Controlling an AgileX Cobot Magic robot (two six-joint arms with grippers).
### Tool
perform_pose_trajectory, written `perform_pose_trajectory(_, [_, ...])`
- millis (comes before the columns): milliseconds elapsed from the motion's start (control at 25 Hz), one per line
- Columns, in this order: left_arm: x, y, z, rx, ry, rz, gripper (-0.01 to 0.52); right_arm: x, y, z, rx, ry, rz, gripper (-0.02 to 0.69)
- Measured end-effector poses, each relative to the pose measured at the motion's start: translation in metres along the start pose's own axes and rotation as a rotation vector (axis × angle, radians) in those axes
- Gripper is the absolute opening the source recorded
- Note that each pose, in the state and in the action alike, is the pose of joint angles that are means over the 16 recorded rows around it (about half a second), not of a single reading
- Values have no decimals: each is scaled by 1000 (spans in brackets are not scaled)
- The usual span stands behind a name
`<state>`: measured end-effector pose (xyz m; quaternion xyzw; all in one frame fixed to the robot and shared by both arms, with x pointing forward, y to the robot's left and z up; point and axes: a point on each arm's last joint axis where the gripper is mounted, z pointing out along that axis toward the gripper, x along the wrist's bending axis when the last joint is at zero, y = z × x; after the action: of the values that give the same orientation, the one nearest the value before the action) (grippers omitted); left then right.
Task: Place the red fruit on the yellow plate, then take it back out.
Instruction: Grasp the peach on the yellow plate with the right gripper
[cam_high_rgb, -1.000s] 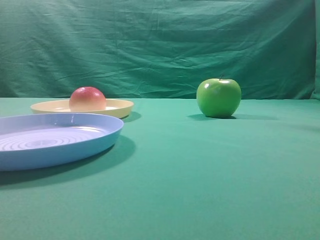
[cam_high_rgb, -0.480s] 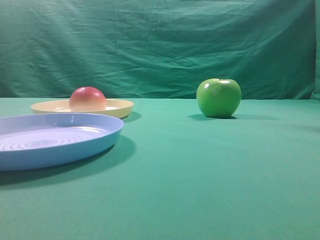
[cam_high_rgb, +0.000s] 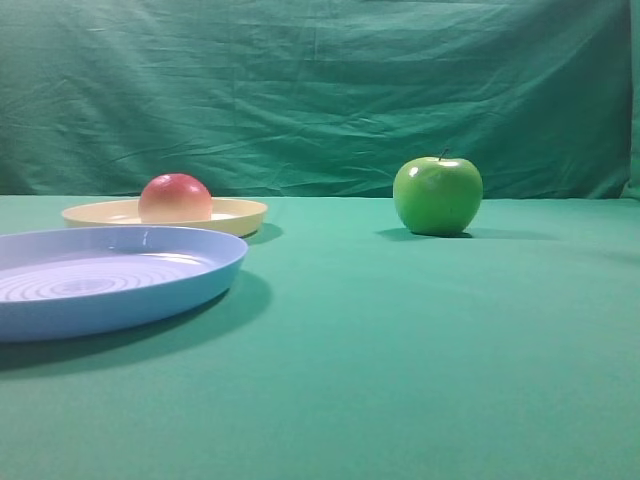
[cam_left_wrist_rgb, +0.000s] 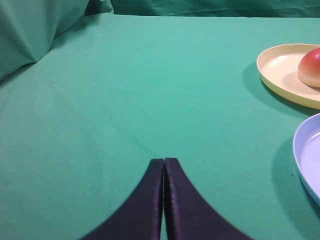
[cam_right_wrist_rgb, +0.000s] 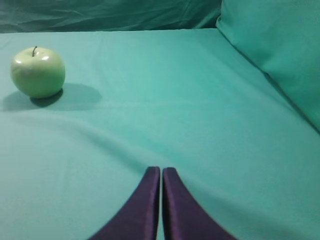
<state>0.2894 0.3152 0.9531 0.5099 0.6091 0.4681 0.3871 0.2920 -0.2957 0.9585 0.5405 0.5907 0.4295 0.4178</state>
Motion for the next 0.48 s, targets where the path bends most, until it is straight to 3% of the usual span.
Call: perform_pose_trajectory(480, [0, 0, 0, 0, 0, 0, 0, 4, 105, -9, 6, 83, -37, 0])
